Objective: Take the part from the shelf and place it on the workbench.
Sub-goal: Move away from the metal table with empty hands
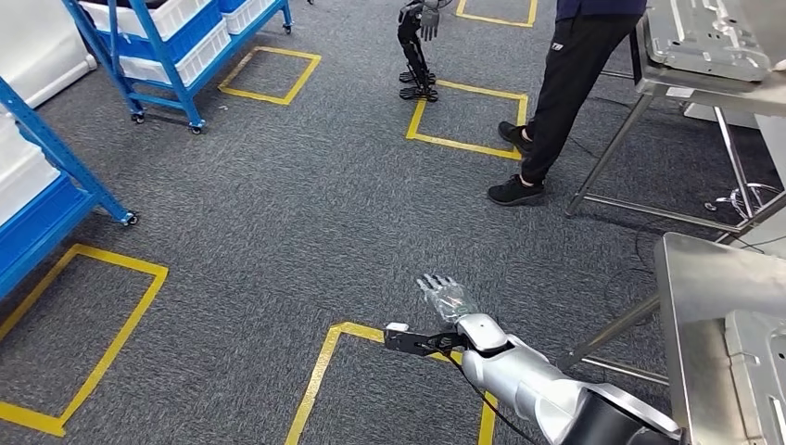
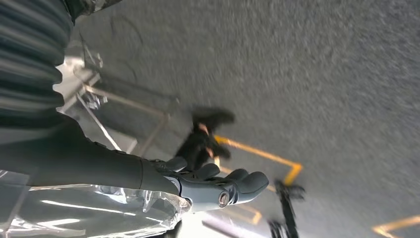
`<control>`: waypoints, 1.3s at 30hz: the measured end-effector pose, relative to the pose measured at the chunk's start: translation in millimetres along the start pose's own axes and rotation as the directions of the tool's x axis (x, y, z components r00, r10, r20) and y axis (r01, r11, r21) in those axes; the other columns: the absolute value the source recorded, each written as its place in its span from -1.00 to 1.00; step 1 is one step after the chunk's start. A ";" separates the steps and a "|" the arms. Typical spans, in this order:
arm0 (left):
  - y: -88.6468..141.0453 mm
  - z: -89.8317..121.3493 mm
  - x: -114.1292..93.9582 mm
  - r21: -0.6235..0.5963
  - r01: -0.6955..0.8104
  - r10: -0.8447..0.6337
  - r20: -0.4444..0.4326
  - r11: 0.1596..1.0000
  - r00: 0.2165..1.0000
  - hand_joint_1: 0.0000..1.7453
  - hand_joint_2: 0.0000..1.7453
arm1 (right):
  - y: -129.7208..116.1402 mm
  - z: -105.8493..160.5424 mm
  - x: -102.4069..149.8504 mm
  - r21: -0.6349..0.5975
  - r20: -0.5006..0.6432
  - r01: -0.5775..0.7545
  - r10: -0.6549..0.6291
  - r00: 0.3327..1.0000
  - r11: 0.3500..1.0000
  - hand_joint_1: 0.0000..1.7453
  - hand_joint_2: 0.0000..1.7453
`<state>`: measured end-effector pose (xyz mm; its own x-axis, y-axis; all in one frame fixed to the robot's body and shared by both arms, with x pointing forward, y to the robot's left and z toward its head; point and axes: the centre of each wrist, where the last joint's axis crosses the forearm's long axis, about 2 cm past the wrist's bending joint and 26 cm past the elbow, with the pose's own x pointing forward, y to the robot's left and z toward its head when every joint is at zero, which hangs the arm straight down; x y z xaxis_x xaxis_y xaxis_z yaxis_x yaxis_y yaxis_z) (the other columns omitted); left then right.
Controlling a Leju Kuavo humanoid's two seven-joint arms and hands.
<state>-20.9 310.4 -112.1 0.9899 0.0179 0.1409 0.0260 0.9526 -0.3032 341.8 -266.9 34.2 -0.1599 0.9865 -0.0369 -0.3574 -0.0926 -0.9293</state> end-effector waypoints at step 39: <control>-25.5 -9.5 4.3 0.012 0.004 -0.004 0.018 1.000 1.000 -1.00 1.00 | 172.4 128.5 -49.8 0.531 -0.457 0.396 -0.140 0.879 0.749 -1.00 1.00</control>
<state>-16.0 283.3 -112.8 0.9871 0.0193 0.1586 0.0280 0.9563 -0.2910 169.9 -349.4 -76.9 0.3298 0.9415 -0.0696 -0.8196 0.2490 -0.5160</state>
